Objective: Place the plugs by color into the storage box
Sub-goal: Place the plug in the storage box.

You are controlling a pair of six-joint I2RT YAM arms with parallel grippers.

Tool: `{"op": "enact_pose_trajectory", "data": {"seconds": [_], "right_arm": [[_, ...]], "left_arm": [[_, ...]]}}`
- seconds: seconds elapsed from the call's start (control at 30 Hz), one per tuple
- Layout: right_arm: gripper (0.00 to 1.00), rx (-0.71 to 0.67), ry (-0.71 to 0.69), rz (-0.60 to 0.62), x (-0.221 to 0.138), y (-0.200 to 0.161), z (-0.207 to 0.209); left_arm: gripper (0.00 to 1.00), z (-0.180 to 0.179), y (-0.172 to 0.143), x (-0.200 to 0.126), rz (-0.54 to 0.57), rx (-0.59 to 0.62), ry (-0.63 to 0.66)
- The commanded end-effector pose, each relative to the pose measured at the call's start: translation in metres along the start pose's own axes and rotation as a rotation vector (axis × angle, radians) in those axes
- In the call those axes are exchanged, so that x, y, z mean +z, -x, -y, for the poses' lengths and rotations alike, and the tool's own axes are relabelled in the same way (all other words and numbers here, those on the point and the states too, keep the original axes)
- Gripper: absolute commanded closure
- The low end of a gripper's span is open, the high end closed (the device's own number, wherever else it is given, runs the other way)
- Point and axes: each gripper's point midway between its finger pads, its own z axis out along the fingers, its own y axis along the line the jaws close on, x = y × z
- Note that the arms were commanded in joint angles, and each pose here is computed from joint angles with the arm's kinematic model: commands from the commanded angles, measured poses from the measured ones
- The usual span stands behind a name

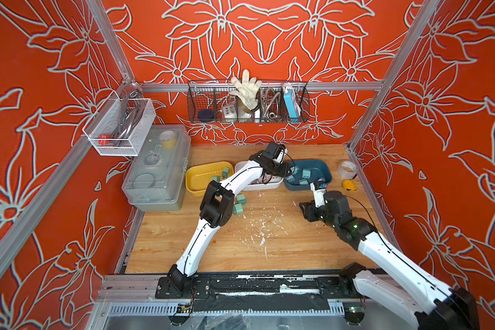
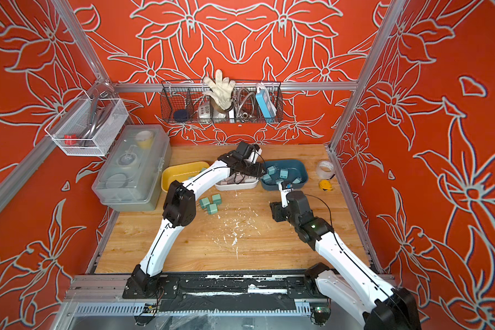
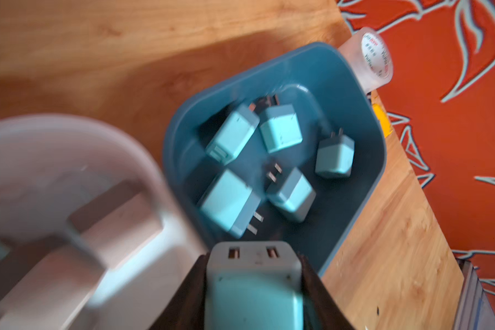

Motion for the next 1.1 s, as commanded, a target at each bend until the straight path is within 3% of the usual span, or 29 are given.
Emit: {"op": "enact_pose_trajectory", "data": {"seconds": [0.0,0.17,0.43,0.77,1.07], "right_arm": [[0.4,-0.006,-0.056,0.067,-0.01,0.007,0.012],[0.38,-0.039,-0.08,0.118,-0.022,0.01,0.018],[0.38,-0.049,-0.036,0.049,-0.013,0.002,0.009],[0.38,-0.005,0.123,-0.024,0.007,0.0,-0.022],[0.39,0.041,0.184,-0.123,0.023,0.003,-0.039]], "left_arm": [[0.81,0.021,0.009,0.011,0.023,-0.002,-0.058],[0.48,0.038,0.02,0.014,0.053,0.007,-0.119],[0.31,0.04,0.03,-0.009,0.092,0.039,-0.075],[0.33,0.033,0.036,-0.066,0.108,0.023,-0.014],[0.37,-0.007,0.036,-0.14,0.187,-0.113,0.051]]}}
